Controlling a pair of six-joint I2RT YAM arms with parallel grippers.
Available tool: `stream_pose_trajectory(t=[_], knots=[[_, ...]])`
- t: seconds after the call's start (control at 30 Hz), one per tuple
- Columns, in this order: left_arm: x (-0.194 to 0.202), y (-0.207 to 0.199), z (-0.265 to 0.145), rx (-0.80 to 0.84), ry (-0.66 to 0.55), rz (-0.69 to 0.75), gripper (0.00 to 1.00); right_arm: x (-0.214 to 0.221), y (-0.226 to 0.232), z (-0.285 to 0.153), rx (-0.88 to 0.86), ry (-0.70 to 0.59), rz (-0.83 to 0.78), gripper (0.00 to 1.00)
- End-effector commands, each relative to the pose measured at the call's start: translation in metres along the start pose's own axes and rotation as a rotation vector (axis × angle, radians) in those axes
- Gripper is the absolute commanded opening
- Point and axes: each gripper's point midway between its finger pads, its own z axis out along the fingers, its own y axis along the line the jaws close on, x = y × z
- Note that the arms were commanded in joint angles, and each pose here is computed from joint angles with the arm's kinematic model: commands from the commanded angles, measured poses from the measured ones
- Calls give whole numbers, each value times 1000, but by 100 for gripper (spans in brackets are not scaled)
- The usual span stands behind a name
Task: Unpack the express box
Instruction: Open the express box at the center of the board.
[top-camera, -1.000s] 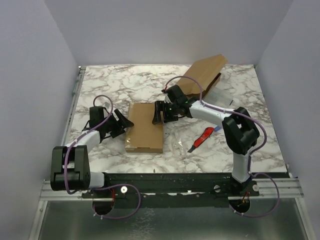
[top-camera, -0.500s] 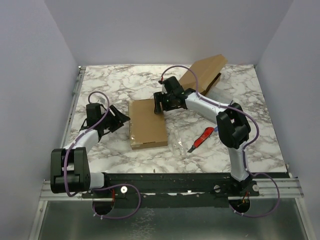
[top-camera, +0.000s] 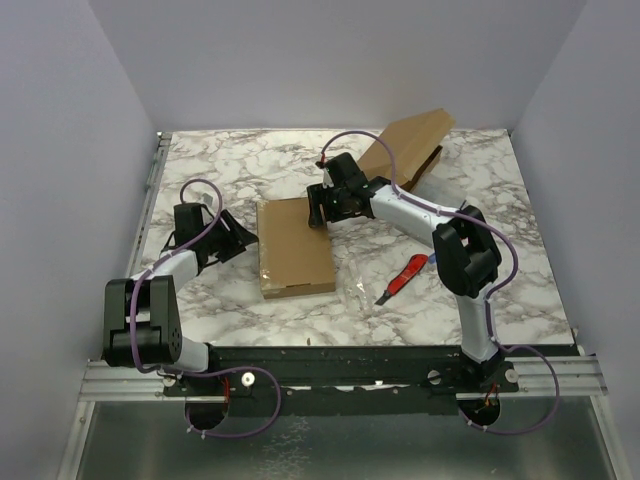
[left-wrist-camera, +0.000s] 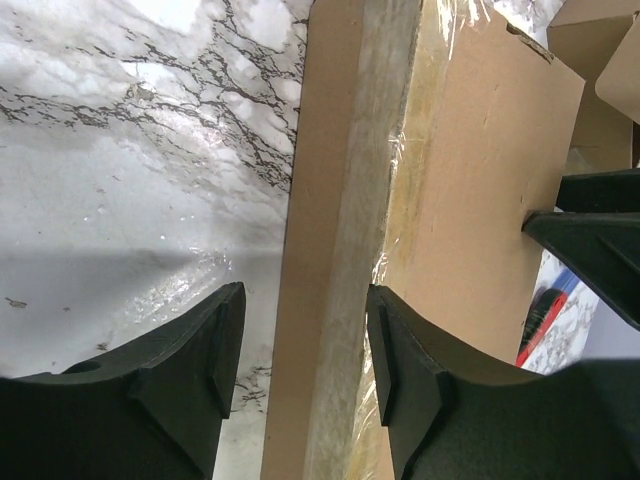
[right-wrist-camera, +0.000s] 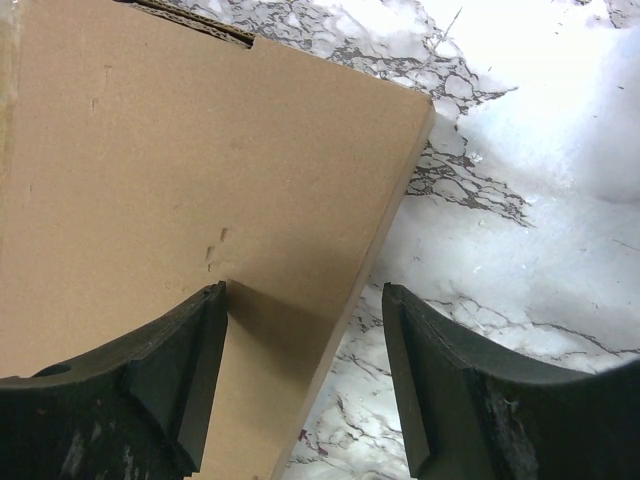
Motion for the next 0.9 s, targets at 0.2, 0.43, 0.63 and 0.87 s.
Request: stream_pose_trajectory(t=[0.2,0.43,0.63,0.87], knots=[[-4,-1,7,35,3,44,64,22,-6,12,-3,73,-4,66],[-16,-17,3,83,-39,51,69,24,-6,13,-4,77,-6,66],[-27,-22,5,91,-64,48,69,24,-7,12,-3,74,-5,66],[-22,-12,16,72,-30,37,62,23,-6,11,-7,73,-5,66]])
